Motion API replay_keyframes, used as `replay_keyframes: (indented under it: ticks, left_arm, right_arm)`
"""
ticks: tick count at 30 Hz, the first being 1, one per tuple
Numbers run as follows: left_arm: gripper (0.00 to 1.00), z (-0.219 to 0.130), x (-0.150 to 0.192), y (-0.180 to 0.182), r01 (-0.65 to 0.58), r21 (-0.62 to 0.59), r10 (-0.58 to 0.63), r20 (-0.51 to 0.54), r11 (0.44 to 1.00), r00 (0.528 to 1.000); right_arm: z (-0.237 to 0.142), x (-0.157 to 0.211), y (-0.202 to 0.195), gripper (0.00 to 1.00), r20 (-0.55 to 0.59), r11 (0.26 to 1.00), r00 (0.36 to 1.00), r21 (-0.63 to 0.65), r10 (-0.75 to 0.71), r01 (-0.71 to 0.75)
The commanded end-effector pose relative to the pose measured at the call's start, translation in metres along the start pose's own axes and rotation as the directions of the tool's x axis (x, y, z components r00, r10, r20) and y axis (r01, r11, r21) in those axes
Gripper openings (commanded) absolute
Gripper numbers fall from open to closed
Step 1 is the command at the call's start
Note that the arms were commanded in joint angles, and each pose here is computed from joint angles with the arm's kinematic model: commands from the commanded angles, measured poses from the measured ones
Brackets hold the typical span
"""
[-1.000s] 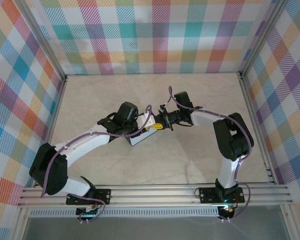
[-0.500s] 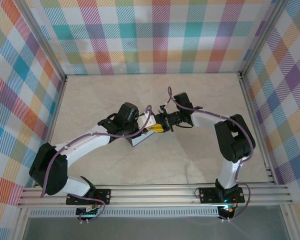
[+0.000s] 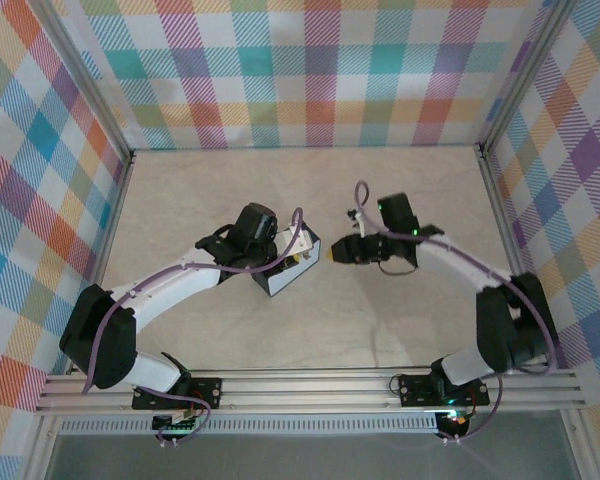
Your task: Unlock the padlock with the key
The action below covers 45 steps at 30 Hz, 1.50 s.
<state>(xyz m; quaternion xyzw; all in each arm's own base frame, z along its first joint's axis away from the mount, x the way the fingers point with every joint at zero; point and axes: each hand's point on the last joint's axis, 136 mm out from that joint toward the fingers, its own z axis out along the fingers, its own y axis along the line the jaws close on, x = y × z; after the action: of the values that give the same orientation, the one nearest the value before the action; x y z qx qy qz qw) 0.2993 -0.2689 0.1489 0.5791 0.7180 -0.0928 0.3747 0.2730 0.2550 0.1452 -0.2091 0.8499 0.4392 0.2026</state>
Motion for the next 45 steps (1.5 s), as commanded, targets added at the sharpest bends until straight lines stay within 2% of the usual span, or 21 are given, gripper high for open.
replay_keyframes:
  ticks: [1, 3, 5, 8, 15, 23, 33, 45]
  left_arm:
    - [0.31, 0.008, 0.044, -0.049, 0.085, 0.223, -0.052, -0.150, 0.971, 0.987]
    - [0.31, 0.009, 0.045, -0.048, 0.087, 0.229, -0.052, -0.154, 0.970, 0.987]
    - [0.31, 0.009, 0.044, -0.045, 0.084, 0.226, -0.049, -0.156, 0.970, 0.987]
    - [0.31, 0.008, 0.041, -0.042, 0.078, 0.226, -0.046, -0.145, 0.971, 0.988]
    - [0.31, 0.008, 0.040, -0.039, 0.078, 0.235, -0.044, -0.146, 0.969, 0.988]
    - [0.30, 0.006, 0.042, -0.037, 0.086, 0.240, -0.052, -0.146, 0.967, 0.988]
    - [0.30, -0.001, 0.043, -0.036, 0.086, 0.236, -0.053, -0.142, 0.968, 0.988]
    - [0.30, -0.004, 0.044, -0.039, 0.091, 0.248, -0.056, -0.144, 0.964, 0.988]
  right_arm:
    - [-0.011, -0.042, -0.003, 0.35, 0.278, 0.866, 0.824, 0.237, -0.494, 0.440]
    - [-0.016, -0.055, 0.006, 0.33, 0.351, 0.802, 0.722, 0.293, -0.596, 0.520]
    - [-0.013, -0.061, 0.010, 0.32, 0.330, 0.733, 0.655, 0.327, -0.680, 0.596]
    - [-0.001, -0.056, 0.025, 0.27, 0.325, 0.635, 0.552, 0.278, -0.768, 0.720]
    - [0.016, -0.052, 0.046, 0.29, 0.329, 0.568, 0.492, 0.198, -0.806, 0.799]
    - [0.033, -0.027, 0.047, 0.32, 0.292, 0.567, 0.518, 0.115, -0.804, 0.816]
    - [0.044, -0.023, 0.030, 0.32, 0.247, 0.562, 0.520, 0.145, -0.818, 0.815]
    - [0.048, -0.029, 0.037, 0.25, 0.279, 0.569, 0.521, 0.124, -0.806, 0.813]
